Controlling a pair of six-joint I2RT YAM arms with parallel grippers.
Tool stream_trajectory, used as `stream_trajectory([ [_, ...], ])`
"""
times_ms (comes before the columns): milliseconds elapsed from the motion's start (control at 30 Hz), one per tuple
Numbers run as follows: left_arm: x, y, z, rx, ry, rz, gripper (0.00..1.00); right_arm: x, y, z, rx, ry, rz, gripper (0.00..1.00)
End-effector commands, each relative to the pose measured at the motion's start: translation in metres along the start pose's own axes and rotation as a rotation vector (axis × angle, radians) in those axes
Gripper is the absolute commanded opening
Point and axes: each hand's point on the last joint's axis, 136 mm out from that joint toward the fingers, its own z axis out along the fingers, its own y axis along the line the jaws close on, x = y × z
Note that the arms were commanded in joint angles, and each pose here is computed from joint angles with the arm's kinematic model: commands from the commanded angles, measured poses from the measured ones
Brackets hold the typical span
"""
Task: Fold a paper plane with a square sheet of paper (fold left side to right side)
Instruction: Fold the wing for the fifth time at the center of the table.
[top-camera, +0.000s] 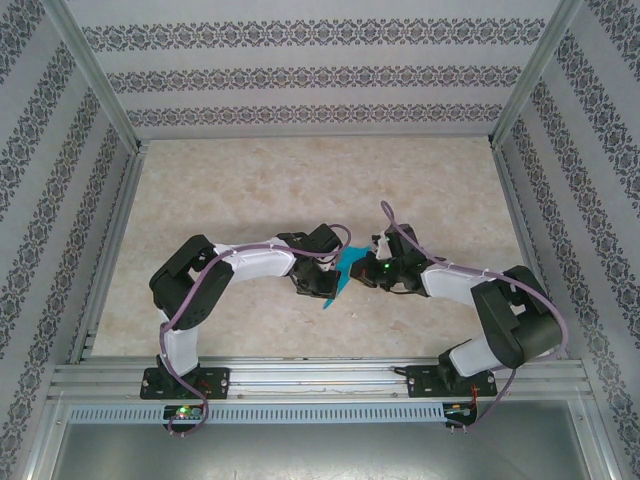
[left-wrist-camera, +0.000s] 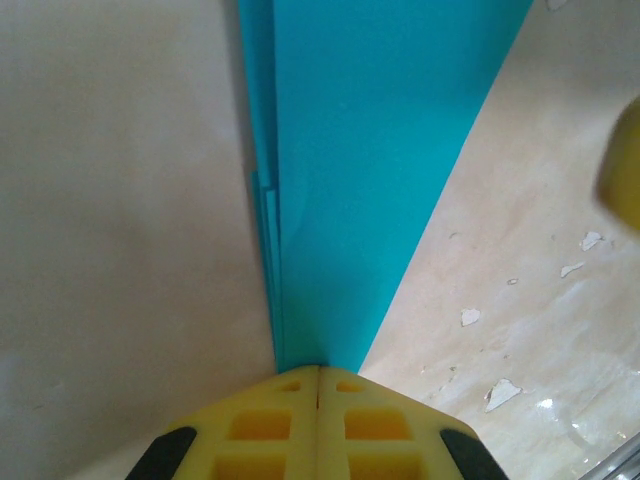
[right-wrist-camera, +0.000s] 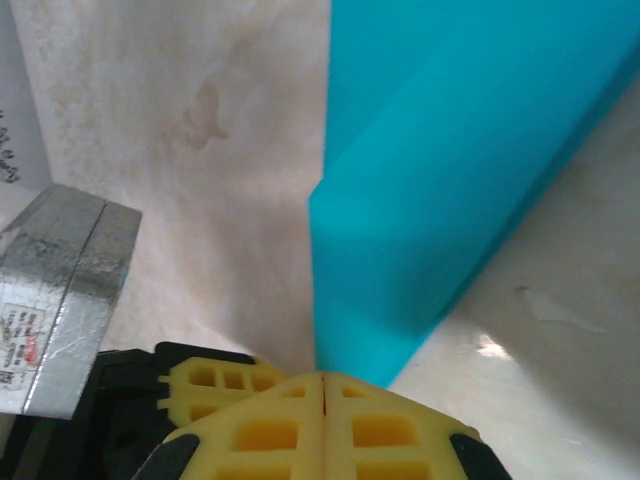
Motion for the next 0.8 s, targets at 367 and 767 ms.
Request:
stream_trajectory([
  [367,0.056,0.073,0.022,-0.289,0.178,-0.067,0.0,0.019,-0.003,0.033,-0.015,0.077,0.098,0.0],
  [767,0.035,0.044,0.007,-0.194,0.12,-0.063,0.0,0.04,-0.059,0.039,0.171,0.117,0.131,0.0],
])
